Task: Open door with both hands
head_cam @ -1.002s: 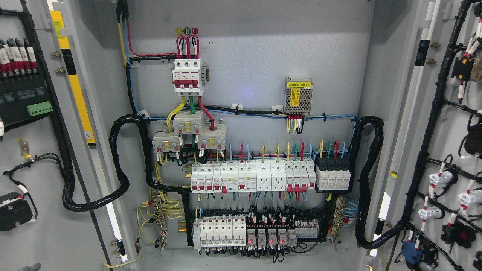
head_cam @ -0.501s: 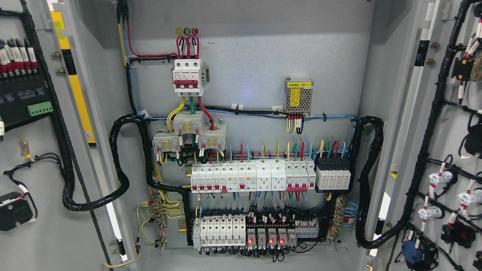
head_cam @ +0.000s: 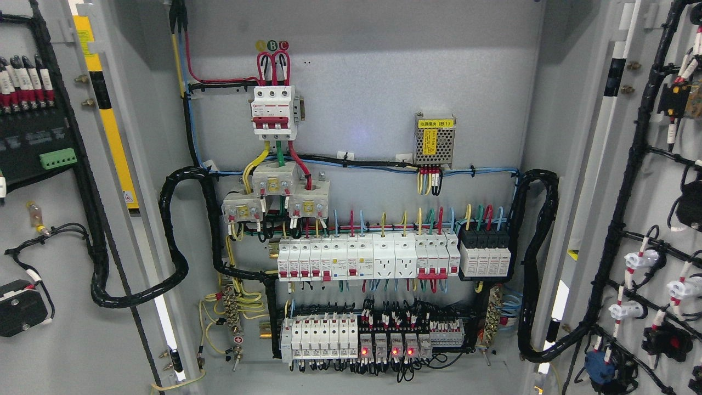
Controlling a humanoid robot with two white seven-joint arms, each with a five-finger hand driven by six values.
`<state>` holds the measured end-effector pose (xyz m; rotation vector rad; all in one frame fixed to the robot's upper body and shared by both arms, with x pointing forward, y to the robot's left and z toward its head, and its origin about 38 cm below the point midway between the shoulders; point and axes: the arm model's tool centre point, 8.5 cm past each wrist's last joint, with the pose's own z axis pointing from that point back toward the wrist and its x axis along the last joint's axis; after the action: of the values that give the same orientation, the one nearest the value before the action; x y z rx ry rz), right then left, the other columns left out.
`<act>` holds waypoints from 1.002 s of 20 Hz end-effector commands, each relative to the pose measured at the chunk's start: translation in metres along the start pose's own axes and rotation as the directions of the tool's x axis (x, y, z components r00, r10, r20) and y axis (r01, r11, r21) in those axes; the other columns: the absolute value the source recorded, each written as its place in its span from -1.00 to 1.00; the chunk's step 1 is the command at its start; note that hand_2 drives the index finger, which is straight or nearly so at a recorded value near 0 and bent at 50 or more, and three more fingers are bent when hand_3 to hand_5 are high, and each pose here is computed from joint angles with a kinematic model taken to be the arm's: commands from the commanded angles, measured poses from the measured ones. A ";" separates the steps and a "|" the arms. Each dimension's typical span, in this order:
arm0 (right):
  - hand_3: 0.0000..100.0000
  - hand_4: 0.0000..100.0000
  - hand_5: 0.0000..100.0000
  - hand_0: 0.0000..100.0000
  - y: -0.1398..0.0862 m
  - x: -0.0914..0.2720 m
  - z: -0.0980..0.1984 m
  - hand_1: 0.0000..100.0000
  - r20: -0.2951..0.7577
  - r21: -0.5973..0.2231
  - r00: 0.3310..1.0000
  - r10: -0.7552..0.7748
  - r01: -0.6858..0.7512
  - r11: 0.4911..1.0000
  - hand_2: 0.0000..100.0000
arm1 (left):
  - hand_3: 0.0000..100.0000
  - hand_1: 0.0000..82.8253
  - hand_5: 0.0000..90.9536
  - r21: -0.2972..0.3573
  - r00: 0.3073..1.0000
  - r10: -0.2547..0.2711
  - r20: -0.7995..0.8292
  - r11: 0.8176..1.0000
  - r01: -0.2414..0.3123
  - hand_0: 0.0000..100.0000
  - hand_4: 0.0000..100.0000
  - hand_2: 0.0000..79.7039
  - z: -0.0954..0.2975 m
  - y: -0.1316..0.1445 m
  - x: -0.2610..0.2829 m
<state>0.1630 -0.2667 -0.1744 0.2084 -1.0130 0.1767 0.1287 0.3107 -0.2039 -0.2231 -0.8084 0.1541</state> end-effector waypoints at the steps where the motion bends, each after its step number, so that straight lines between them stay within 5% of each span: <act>1: -1.00 -1.00 -1.00 -0.60 0.029 -0.155 0.100 -0.76 -0.633 -0.015 0.773 -0.044 0.045 0.999 -1.00 | -1.00 -1.00 -1.00 0.034 0.817 0.085 -0.570 0.996 -0.080 -1.00 -1.00 -1.00 0.085 -0.040 -0.167; 4: -1.00 -1.00 -1.00 -0.60 0.020 -0.164 0.107 -0.76 -0.743 -0.087 0.667 -0.065 0.001 0.996 -1.00 | -1.00 -1.00 -1.00 0.110 0.809 0.072 -0.584 0.994 -0.008 -1.00 -1.00 -1.00 0.089 -0.029 -0.169; 8: -1.00 -1.00 -1.00 -0.60 0.018 -0.175 0.121 -0.76 -0.847 -0.100 0.528 -0.057 -0.054 0.993 -1.00 | -1.00 -1.00 -1.00 0.271 0.807 0.069 -0.587 0.956 0.115 -1.00 -1.00 -1.00 0.093 -0.010 -0.168; 15: -1.00 -1.00 -1.00 -0.60 0.005 -0.179 0.135 -0.76 -0.909 -0.162 0.404 -0.107 -0.104 0.981 -1.00 | -1.00 -1.00 -1.00 0.174 0.780 -0.053 -0.623 0.963 0.204 -1.00 -1.00 -1.00 0.094 -0.008 -0.167; 20: -1.00 -1.00 -1.00 -0.60 -0.001 -0.175 0.129 -0.76 -0.904 -0.198 0.403 -0.144 -0.097 0.975 -1.00 | -1.00 -1.00 -1.00 0.174 0.783 -0.055 -0.620 0.963 0.205 -1.00 -1.00 -1.00 0.092 -0.007 -0.166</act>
<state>-0.0029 -0.3023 -0.2596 -0.0861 0.0203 0.1673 -0.0244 0.2722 -0.2582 0.0079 -0.2322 0.1247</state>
